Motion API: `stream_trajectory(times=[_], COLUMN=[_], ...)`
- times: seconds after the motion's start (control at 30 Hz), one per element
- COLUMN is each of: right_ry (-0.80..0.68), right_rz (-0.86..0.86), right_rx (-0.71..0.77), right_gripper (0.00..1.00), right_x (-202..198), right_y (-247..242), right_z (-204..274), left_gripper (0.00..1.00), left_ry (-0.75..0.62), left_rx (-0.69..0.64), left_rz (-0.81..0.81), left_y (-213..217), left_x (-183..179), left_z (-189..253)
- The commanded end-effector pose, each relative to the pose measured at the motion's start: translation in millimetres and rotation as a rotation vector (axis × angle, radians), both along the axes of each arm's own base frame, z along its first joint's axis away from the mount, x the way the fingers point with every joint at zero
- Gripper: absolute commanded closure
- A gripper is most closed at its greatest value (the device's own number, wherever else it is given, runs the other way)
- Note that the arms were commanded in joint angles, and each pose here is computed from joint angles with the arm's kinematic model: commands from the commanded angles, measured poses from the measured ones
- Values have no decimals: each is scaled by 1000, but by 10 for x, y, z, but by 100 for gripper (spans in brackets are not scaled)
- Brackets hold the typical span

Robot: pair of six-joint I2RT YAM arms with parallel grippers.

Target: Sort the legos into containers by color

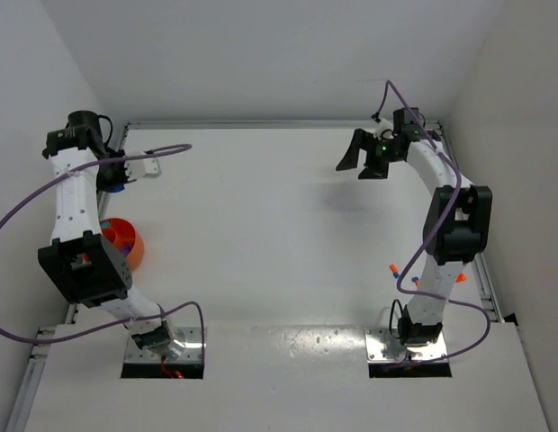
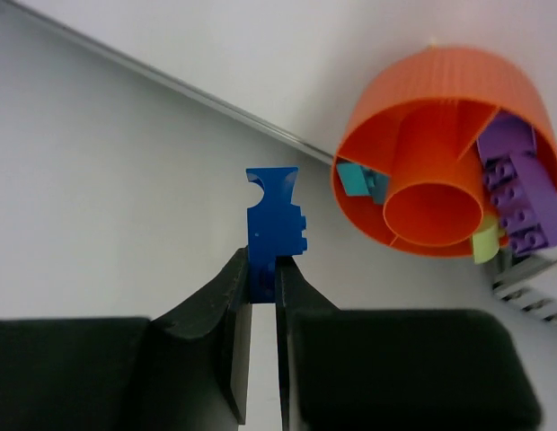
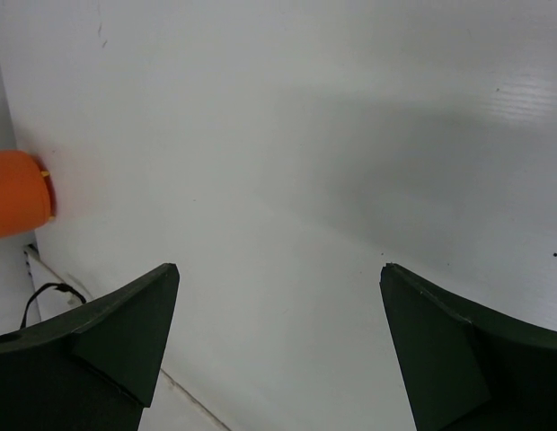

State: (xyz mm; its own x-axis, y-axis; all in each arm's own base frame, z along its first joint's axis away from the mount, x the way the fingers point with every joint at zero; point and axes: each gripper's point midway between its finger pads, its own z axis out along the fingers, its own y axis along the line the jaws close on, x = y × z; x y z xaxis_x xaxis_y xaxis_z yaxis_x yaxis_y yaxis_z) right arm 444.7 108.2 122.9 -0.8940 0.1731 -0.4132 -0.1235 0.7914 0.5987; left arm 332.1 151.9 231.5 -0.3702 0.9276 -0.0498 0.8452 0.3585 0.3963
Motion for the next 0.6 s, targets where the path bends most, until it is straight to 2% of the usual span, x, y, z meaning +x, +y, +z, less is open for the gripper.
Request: stream_trajectory(times=[0.0, 0.17, 0.37, 0.57], right_ry=[-135, -158, -145, -158], right_rz=[-6, 2, -43, -3], right_rx=[-63, -198, -291, -307], right_gripper=[6, 6, 6, 6], right_x=[98, 35, -97, -114], right_y=[-28, -152, -399, -291], right_z=[405, 401, 415, 407], left_gripper=[100, 100, 100, 100], left_ry=[89, 225, 271, 291], left_rx=[110, 159, 152, 141], left_rz=[-241, -450, -521, -568], left_y=[76, -6, -32, -52], left_x=[-171, -489, -520, -503], left_z=[-39, -371, -518, -602])
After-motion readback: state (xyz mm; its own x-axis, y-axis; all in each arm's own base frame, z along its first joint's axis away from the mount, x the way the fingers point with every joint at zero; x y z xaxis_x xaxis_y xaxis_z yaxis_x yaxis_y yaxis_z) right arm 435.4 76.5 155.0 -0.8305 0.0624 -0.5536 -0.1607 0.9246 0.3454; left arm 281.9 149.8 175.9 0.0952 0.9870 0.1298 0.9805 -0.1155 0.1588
